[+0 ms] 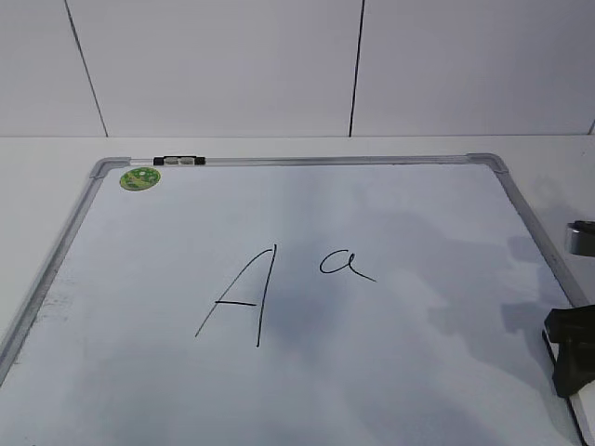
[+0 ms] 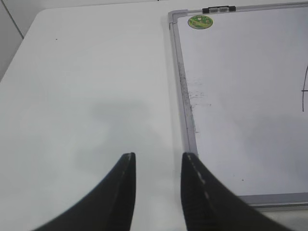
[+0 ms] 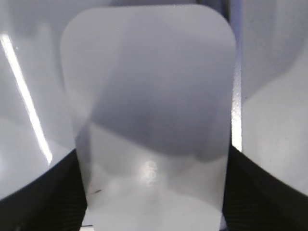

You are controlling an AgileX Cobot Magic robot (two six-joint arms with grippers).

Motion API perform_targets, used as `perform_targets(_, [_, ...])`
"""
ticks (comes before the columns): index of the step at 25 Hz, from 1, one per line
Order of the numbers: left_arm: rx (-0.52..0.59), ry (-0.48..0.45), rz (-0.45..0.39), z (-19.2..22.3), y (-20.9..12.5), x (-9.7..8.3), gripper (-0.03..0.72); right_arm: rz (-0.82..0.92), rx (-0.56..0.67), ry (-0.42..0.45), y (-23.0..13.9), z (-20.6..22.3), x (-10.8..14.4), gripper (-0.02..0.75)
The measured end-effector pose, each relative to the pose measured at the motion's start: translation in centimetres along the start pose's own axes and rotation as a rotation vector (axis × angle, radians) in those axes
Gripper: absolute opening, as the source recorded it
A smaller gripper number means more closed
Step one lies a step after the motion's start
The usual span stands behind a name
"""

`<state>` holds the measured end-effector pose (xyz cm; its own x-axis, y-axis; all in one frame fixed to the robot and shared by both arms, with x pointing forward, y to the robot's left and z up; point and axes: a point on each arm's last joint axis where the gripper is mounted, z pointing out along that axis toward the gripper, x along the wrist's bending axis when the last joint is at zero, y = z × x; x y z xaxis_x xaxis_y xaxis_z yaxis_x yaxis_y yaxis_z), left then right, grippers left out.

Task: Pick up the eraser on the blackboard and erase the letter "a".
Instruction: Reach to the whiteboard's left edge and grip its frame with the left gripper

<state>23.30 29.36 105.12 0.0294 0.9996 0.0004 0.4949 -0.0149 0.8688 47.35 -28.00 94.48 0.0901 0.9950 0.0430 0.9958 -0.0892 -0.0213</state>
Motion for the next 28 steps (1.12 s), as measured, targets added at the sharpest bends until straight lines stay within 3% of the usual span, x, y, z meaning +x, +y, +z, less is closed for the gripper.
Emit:
perform_targets(10, [0.0,0.0,0.0,0.0,0.0,0.0,0.244,-0.015,-0.002,-0.003,0.0,0.0,0.0,0.542])
perform_targets(28, [0.0,0.0,0.0,0.0,0.0,0.0,0.245,-0.009,0.008,0.01,0.4,-1.5,0.2,0.538])
